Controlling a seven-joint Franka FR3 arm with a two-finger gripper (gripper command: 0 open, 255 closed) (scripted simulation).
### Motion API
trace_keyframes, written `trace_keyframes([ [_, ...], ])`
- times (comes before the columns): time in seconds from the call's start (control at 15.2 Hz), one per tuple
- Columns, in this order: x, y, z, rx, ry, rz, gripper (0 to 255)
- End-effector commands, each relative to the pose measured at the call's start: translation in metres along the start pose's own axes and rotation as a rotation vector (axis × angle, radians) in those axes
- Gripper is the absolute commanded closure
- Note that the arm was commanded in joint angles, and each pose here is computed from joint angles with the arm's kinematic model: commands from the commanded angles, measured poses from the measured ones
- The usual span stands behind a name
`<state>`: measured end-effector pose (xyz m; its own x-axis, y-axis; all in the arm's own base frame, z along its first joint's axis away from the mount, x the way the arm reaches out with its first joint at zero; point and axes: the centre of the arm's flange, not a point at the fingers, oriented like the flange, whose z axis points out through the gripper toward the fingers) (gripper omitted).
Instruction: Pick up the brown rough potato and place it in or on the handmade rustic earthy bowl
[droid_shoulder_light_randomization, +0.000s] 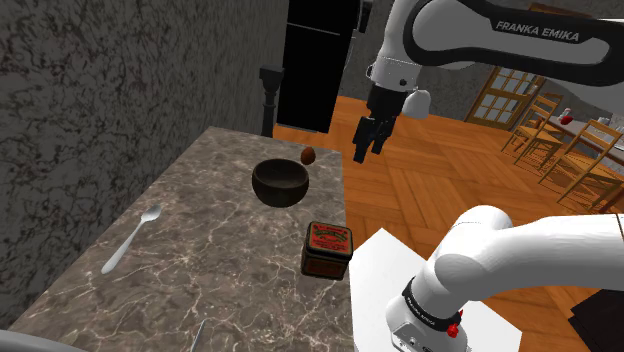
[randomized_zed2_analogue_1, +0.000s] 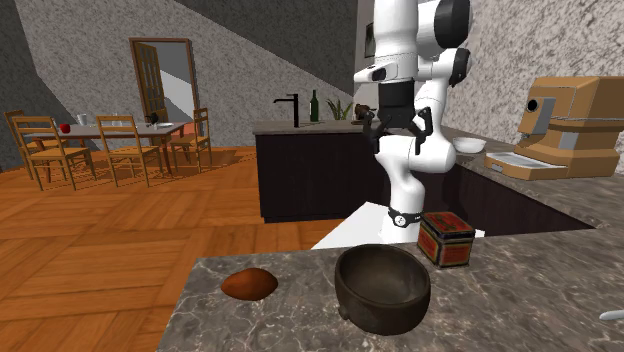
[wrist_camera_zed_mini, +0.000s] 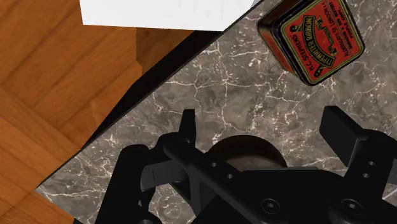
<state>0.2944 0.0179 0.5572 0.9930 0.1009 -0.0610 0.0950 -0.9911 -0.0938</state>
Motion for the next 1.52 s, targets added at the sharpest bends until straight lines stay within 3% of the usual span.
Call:
trace_keyframes([
  [0.0,0.0,0.0,0.0,0.0,0.0,0.0,0],
  [1.45,0.231,0.114,0.112,-0.115,0.029,0.311,0],
])
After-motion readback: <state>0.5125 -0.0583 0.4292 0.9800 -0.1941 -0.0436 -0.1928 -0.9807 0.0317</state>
